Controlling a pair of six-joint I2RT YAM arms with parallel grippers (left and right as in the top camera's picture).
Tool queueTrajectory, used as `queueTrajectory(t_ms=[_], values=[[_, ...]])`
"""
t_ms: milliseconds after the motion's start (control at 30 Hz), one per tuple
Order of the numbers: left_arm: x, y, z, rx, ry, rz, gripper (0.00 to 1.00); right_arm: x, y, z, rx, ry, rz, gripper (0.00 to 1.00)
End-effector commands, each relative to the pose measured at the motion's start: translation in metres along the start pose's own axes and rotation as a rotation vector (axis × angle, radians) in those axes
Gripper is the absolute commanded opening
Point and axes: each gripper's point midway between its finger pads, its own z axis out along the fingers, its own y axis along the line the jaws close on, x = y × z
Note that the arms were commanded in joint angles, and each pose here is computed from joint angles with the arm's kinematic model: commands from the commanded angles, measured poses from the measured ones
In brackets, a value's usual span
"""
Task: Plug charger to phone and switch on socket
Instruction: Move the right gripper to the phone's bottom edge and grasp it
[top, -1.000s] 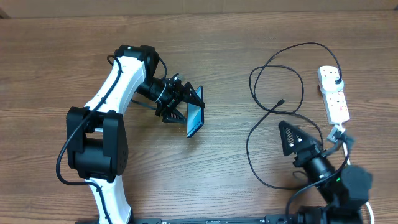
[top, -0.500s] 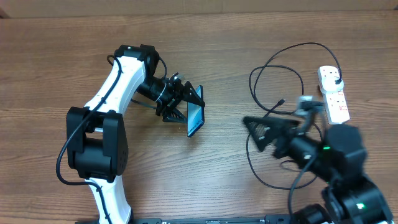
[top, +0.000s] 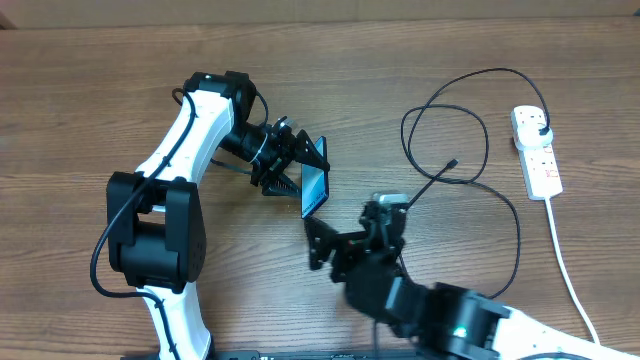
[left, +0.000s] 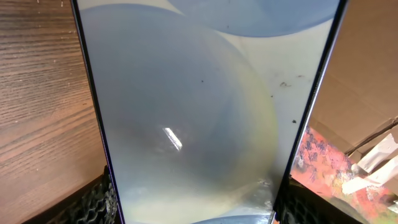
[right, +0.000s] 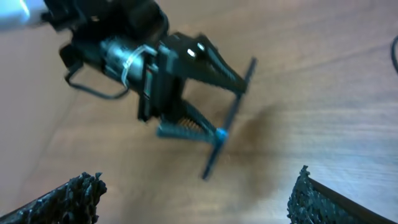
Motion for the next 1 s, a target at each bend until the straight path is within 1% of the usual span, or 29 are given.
queueTrajectory(t_ms=[0, 200, 433, 533, 633, 800, 967], values=[[0.0, -0.015, -0.005, 0.055, -0.002, 0.015, 0.62, -0.004, 0.008, 0.012, 0.031, -0.073, 0.03, 0.99], [0.0, -0.015, -0.005, 0.055, -0.002, 0.015, 0.62, 0.017, 0.011, 0.036, 0.056, -0.044, 0.005, 1.0], [0.0, -0.015, -0.005, 0.055, -0.004, 0.018, 0.62, 0.029, 0.015, 0.055, 0.06, -0.046, 0.006, 1.0], [0.0, -0.015, -0.005, 0.055, -0.004, 0.018, 0.63, 0.032, 0.011, 0.063, 0.068, -0.025, 0.039, 1.0], [0.0, -0.015, -0.005, 0.055, -0.004, 0.018, 0.62, 0.031, 0.005, 0.074, 0.055, 0.036, 0.078, 1.0], [0.0, -0.015, -0.005, 0.056, -0.004, 0.019, 0.62, 0.018, -0.006, 0.087, 0.043, 0.065, 0.14, 1.0], [0.0, -0.015, -0.005, 0.056, -0.004, 0.018, 0.63, 0.02, -0.008, 0.095, 0.033, 0.093, 0.157, 0.92]])
